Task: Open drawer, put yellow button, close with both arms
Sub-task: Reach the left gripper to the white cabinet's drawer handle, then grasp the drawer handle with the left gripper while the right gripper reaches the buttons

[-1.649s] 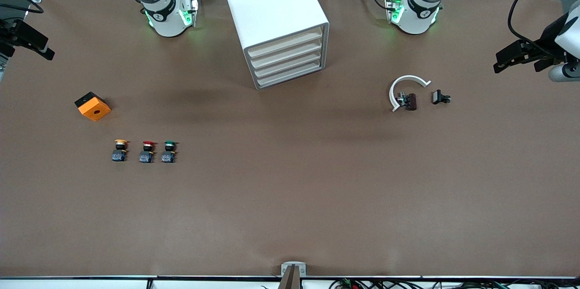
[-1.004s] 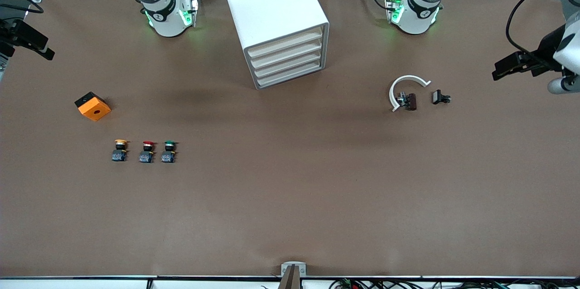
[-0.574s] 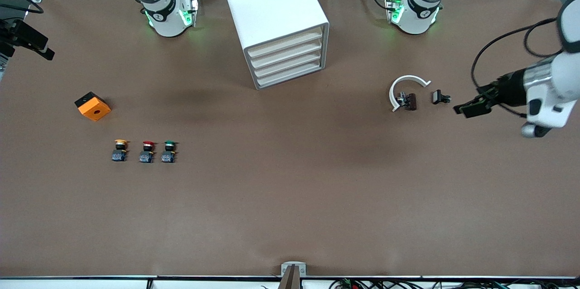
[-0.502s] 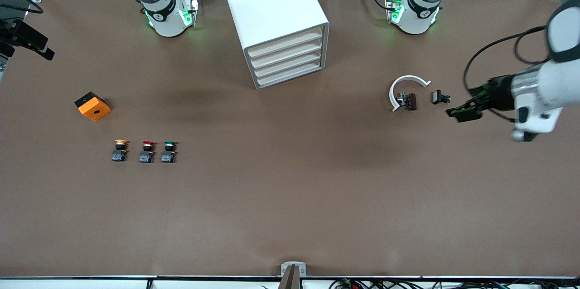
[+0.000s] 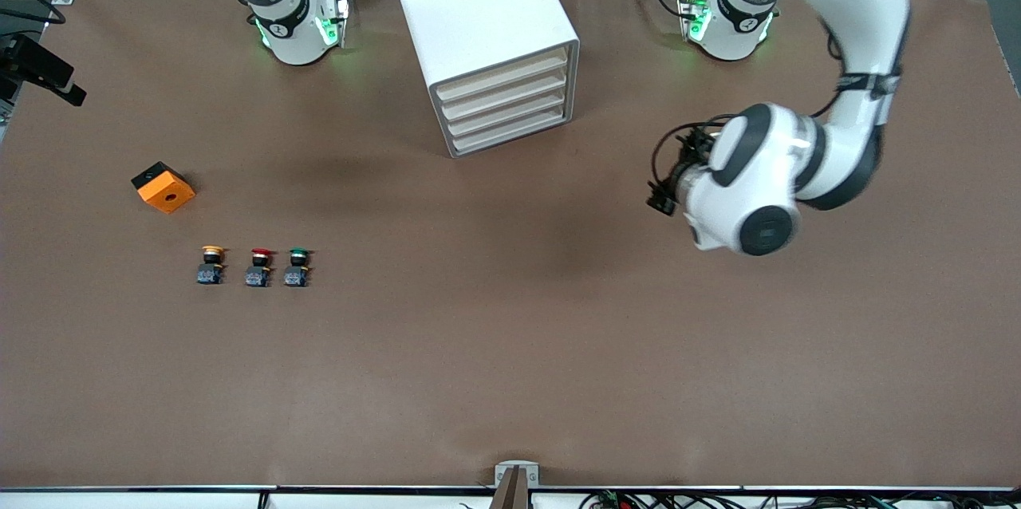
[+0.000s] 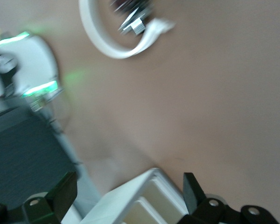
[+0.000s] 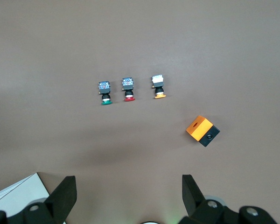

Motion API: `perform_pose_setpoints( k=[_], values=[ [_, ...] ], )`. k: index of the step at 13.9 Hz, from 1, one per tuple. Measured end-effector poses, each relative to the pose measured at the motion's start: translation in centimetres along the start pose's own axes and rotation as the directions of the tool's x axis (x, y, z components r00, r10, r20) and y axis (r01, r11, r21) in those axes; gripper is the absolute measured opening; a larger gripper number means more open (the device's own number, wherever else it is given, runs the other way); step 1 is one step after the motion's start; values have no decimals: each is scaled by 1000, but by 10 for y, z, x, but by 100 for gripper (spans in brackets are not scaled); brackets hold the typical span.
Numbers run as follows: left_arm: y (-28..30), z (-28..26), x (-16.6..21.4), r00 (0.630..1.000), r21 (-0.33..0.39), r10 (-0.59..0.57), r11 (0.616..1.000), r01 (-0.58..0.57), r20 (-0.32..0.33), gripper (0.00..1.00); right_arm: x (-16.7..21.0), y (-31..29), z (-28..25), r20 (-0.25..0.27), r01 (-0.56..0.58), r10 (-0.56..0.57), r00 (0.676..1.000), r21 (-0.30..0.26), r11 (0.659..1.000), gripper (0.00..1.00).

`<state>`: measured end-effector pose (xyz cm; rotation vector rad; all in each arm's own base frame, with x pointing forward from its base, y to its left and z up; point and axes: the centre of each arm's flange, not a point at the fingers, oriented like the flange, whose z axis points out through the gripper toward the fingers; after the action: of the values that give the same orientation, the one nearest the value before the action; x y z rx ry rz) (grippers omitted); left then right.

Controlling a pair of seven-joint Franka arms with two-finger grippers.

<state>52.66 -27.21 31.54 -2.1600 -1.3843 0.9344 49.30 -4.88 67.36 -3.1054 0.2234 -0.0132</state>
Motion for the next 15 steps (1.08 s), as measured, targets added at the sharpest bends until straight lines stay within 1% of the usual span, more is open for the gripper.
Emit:
perform_pose_setpoints(
  k=[2,3,4,6,7,8,10,11,12,13,15],
  values=[
    [5,37,-40,998,162,-48,986,42,32,100,0,0,1,2,-1,1,1000,0,1000,100],
    [4,48,-55,997,231,-53,972,37,63,100,2,0,3,8,-1,1,1000,-1,1000,100],
    [2,53,-67,993,292,-48,956,14,111,100,4,0,8,17,-1,1,1000,-2,1000,100],
    [4,54,-77,973,378,-43,924,-47,226,100,11,0,18,36,-2,3,999,-5,1000,100],
    [7,55,-76,960,404,-46,912,-73,278,100,15,-1,24,43,-2,3,999,-6,1000,100],
    [11,54,-73,945,414,-52,906,-91,323,100,19,-1,29,50,-2,3,999,-7,1000,100],
    [18,44,-60,910,404,-73,908,-108,408,100,26,-1,37,57,-3,3,998,-10,1000,100],
    [20,36,-51,892,408,-114,909,-84,438,100,30,-1,41,58,-4,4,998,-10,1000,100],
    [23,30,-42,874,435,-191,900,-26,447,100,34,-2,47,63,-4,5,998,-12,1000,100],
    [28,28,-34,854,475,-279,879,43,438,100,38,-2,53,74,-4,5,997,-13,1000,100],
    [42,36,-24,818,551,-406,824,134,408,100,48,-2,73,108,-6,8,994,-19,1000,100]
  ],
)
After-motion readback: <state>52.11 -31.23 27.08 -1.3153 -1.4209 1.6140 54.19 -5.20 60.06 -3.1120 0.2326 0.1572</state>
